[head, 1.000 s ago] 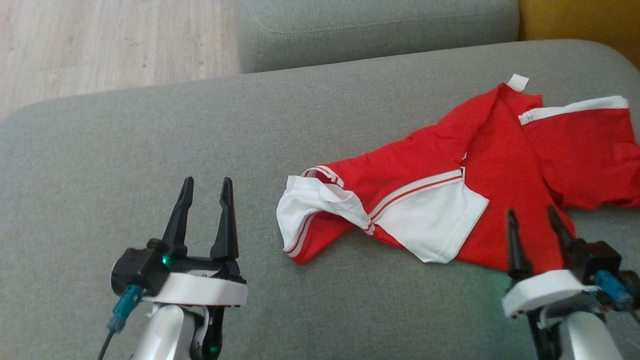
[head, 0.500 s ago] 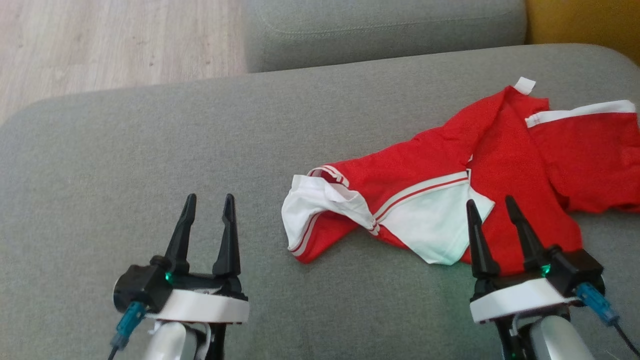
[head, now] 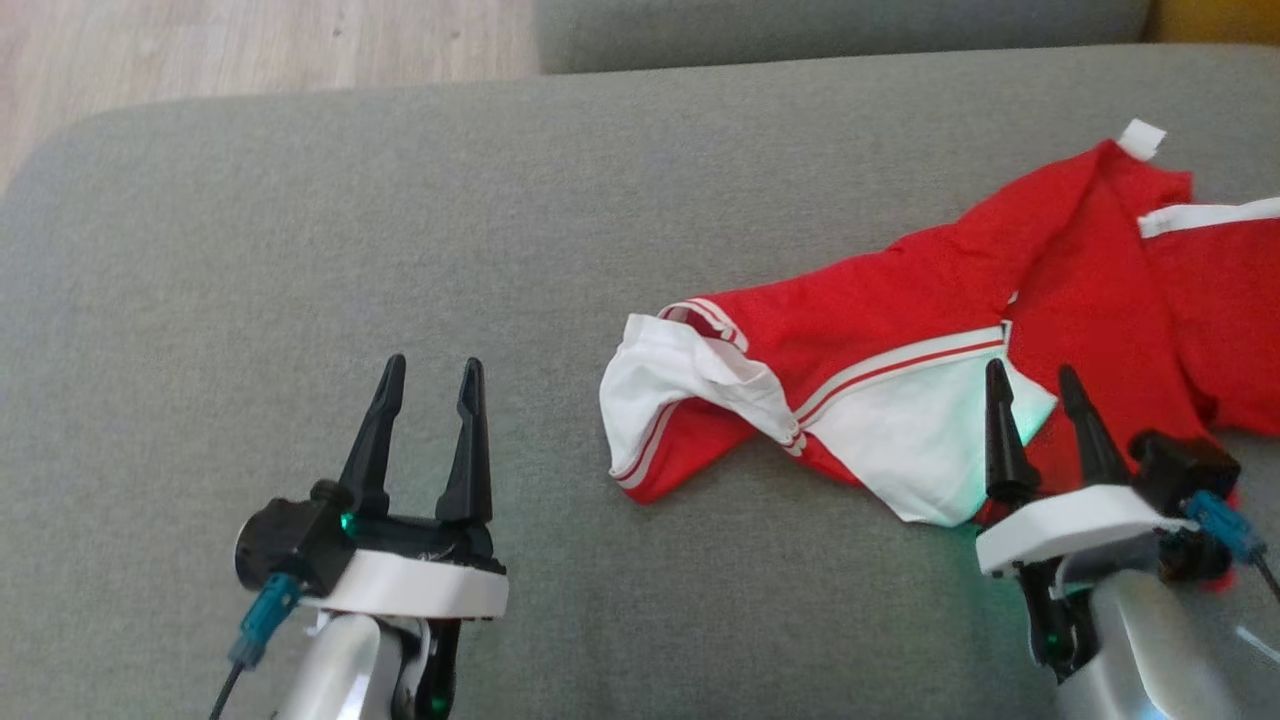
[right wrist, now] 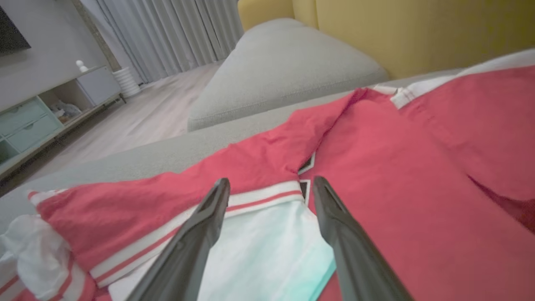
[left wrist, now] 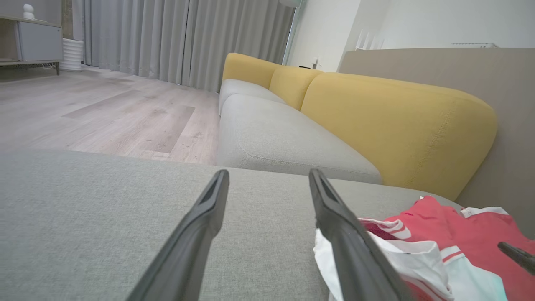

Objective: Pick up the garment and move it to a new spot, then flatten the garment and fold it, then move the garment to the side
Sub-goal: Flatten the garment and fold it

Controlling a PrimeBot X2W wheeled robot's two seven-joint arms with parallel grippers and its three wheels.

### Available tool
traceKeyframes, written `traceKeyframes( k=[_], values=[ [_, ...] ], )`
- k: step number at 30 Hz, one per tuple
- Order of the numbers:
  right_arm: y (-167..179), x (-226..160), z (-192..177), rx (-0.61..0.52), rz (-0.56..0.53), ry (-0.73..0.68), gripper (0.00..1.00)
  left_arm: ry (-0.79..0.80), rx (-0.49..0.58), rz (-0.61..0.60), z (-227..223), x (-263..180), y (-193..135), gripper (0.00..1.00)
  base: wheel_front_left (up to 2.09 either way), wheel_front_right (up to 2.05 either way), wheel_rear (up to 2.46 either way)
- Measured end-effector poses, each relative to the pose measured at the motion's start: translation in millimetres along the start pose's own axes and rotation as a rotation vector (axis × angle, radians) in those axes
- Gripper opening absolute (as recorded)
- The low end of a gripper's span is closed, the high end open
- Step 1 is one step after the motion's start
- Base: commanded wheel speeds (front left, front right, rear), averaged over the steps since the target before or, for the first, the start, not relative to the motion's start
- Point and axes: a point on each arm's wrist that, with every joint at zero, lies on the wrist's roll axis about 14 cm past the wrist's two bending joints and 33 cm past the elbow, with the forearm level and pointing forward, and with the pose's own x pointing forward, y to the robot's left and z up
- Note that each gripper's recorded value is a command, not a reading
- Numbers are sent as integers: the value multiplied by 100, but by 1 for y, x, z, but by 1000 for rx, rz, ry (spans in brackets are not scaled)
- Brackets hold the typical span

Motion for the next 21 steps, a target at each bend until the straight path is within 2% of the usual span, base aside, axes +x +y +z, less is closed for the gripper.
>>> traceKeyframes(
  k=[7,15,16,17,18,21],
  values=[
    [-21,4,-40,41,-77,138,100,14,0,21,-5,-1,8,100,0,0,0],
    [-20,14,-49,47,-80,169,100,18,2,21,-6,1,9,100,0,0,0],
    [-19,15,-50,45,-76,171,73,20,1,22,-7,1,9,100,0,0,0],
    [-17,17,-50,44,-73,172,25,22,1,23,-7,1,10,100,0,0,0],
    [-16,18,-49,42,-68,167,0,24,1,24,-8,1,10,100,0,0,0],
    [-10,20,-46,29,-48,157,0,25,2,25,-8,0,10,100,0,0,0]
  ],
)
